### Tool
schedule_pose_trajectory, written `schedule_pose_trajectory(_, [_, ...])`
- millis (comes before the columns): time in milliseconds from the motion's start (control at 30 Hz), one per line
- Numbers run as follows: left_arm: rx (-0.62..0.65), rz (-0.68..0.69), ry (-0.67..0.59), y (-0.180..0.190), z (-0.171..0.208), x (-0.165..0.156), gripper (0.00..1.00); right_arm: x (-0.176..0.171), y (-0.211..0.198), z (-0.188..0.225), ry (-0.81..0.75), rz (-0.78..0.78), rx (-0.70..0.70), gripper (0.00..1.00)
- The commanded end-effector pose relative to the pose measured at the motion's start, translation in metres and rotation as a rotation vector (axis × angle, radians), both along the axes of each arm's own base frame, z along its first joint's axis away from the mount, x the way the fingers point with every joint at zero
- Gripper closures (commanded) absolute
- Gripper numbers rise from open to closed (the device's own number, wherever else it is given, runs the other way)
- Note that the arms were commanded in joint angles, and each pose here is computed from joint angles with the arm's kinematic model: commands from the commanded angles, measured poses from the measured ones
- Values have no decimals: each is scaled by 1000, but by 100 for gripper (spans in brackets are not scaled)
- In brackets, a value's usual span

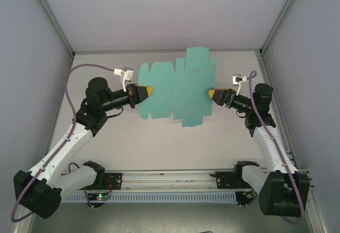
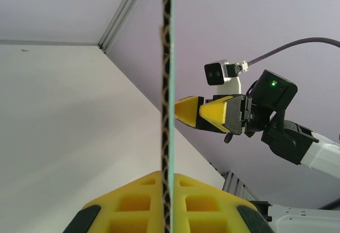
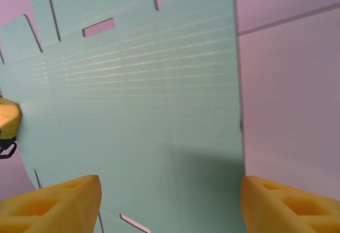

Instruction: Assemble paper box

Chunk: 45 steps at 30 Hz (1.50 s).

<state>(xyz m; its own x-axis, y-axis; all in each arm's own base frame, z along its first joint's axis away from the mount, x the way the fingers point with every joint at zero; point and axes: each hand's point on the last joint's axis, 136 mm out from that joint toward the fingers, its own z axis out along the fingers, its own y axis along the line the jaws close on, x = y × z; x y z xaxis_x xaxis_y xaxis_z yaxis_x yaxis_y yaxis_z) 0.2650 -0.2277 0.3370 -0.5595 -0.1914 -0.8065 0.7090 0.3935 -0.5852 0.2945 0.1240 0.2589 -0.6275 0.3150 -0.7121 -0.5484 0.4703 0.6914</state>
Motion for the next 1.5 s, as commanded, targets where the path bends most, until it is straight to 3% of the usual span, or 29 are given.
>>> schedule_pose_trajectory(0, [-37, -23, -50, 0, 14, -3, 100, -3, 4, 4, -39, 36, -2, 30])
schedule_pose_trajectory(200, [-28, -18, -53, 2, 14, -6, 100, 14, -7, -14, 1, -24, -65, 28])
schedule_pose_trajectory(333, [-31, -17, -54, 2, 14, -6, 100, 14, 5, -13, 8, 65, -14, 30])
schedule_pose_trajectory(500, [-20, 3, -32, 2, 8, 1, 100, 8, 16, -2, -34, 106, 3, 51])
schedule_pose_trajectory(667, [-15, 9, -19, 1, 4, 6, 100, -2, 28, 10, -61, 154, 18, 57])
schedule_pose_trajectory(900, [3, 33, -4, 2, -3, 10, 100, -3, 28, 4, -54, 132, -15, 93])
schedule_pose_trajectory(1033, [11, 44, 11, 3, -8, 12, 100, 1, 28, 0, -45, 84, -57, 100])
schedule_pose_trajectory(1100, [18, 50, 21, 3, -11, 14, 100, 6, 27, -11, -22, 20, -167, 100])
schedule_pose_trajectory(1267, [56, 118, 85, 10, -33, 23, 100, 23, 9, -41, -12, -236, -597, 100])
schedule_pose_trajectory(1467, [258, 337, 259, 38, -120, 49, 100, 36, 19, -43, -166, -348, -973, 100])
